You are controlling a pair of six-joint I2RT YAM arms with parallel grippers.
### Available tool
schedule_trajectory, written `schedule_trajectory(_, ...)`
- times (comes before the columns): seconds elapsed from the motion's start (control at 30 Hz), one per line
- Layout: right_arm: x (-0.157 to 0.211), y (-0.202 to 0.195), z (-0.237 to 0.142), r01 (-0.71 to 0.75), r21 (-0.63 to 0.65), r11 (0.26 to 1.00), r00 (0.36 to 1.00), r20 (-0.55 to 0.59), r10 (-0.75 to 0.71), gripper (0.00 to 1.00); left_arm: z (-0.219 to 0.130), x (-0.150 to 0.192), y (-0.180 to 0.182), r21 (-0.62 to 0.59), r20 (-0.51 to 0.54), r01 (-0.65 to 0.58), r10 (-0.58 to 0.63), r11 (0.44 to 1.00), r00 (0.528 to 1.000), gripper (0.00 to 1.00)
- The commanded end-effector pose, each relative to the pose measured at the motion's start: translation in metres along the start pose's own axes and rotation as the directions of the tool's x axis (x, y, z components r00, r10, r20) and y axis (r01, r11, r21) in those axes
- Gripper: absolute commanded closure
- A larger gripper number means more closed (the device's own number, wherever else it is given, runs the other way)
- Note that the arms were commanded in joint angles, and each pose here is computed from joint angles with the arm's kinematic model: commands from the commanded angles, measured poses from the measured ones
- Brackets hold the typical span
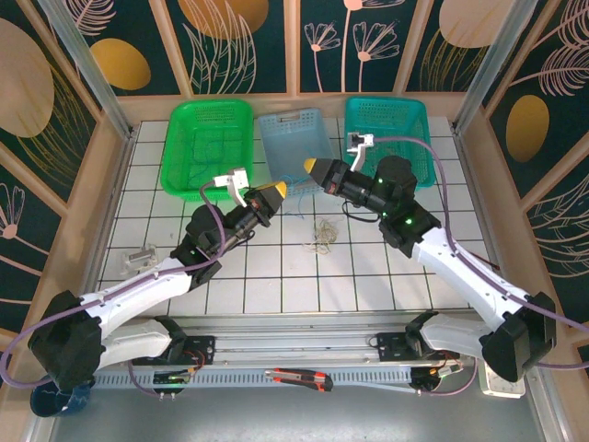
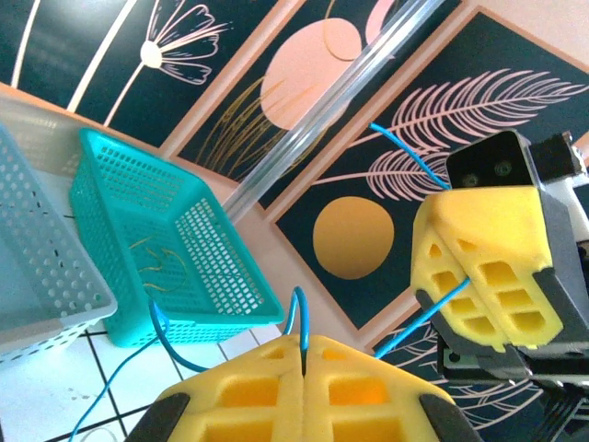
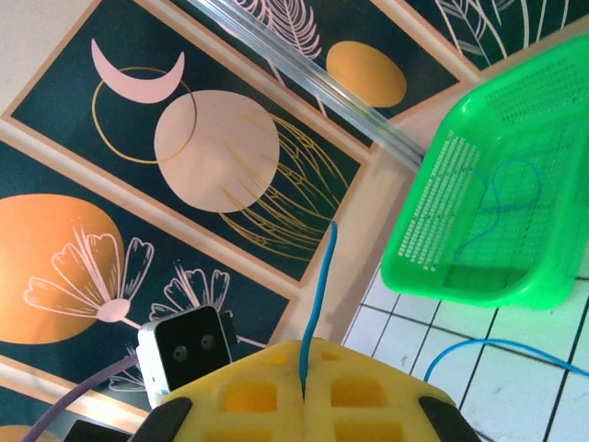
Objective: Untangle the cables
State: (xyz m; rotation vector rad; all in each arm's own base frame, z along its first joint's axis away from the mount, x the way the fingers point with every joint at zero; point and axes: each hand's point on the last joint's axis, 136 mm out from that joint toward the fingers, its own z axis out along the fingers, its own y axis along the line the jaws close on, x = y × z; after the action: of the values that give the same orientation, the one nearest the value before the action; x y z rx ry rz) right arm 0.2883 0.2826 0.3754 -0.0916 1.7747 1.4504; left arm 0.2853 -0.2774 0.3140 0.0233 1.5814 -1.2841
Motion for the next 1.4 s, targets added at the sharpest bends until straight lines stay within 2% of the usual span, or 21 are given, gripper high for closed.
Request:
schedule_trajectory(0.0, -0.046, 0.036, -0.011, 0.156, -0.023, 0.987, 0.979, 0.137, -0.151, 1.00, -0.003, 0.008, 0.015, -0.031, -0.004, -0.003, 0.003, 1.000, 1.000, 0.99)
schedule_trajectory(0.03, -0.048, 0.038, -0.010, 0.166, -0.027, 0.986, 0.978, 0.134, -0.161, 1.00, -0.003, 0.009, 0.014, -0.024, -0.010, -0.008, 0.007, 1.000, 1.000, 0.89)
schedule_trajectory(0.1, -0.052, 0.042, -0.009, 0.186, -0.024, 0.982, 0.974, 0.136, -0.181, 1.00, -0.003, 0.011, 0.015, -0.022, -0.016, -0.017, 0.016, 1.000, 1.000, 0.62)
schedule_trajectory(0.17, -0.055, 0.044, -0.007, 0.207, -0.017, 0.978, 0.970, 0.137, -0.203, 1.00, -0.005, 0.013, 0.019, -0.031, -0.012, -0.024, 0.024, 0.999, 1.000, 0.42)
schedule_trajectory(0.27, -0.060, 0.048, -0.006, 0.232, -0.005, 0.973, 0.963, 0.140, -0.229, 1.00, -0.010, 0.015, 0.026, -0.054, -0.002, -0.039, 0.039, 0.998, 0.999, 0.25)
schedule_trajectory(0.4, -0.065, 0.052, -0.006, 0.249, 0.000, 0.969, 0.959, 0.143, -0.246, 1.00, -0.018, 0.022, 0.038, -0.085, -0.005, -0.065, 0.065, 0.994, 0.998, 0.18)
schedule_trajectory(0.57, -0.068, 0.057, -0.005, 0.262, -0.008, 0.965, 0.956, 0.137, -0.258, 1.00, -0.022, 0.036, 0.053, -0.128, -0.069, -0.162, 0.155, 0.978, 0.986, 0.12)
schedule_trajectory(0.73, -0.067, 0.058, -0.003, 0.263, -0.018, 0.965, 0.958, 0.124, -0.259, 1.00, -0.020, 0.051, 0.059, -0.121, -0.164, -0.279, 0.258, 0.953, 0.952, 0.11)
schedule_trajectory(1.07, -0.059, 0.055, -0.003, 0.249, -0.026, 0.968, 0.964, 0.101, -0.246, 1.00, -0.003, 0.092, 0.069, -0.022, -0.389, -0.427, 0.386, 0.904, 0.836, 0.10)
schedule_trajectory(1.37, -0.056, 0.053, -0.003, 0.238, -0.034, 0.971, 0.968, 0.093, -0.234, 1.00, 0.008, 0.096, 0.083, -0.041, -0.420, -0.487, 0.427, 0.872, 0.801, 0.11)
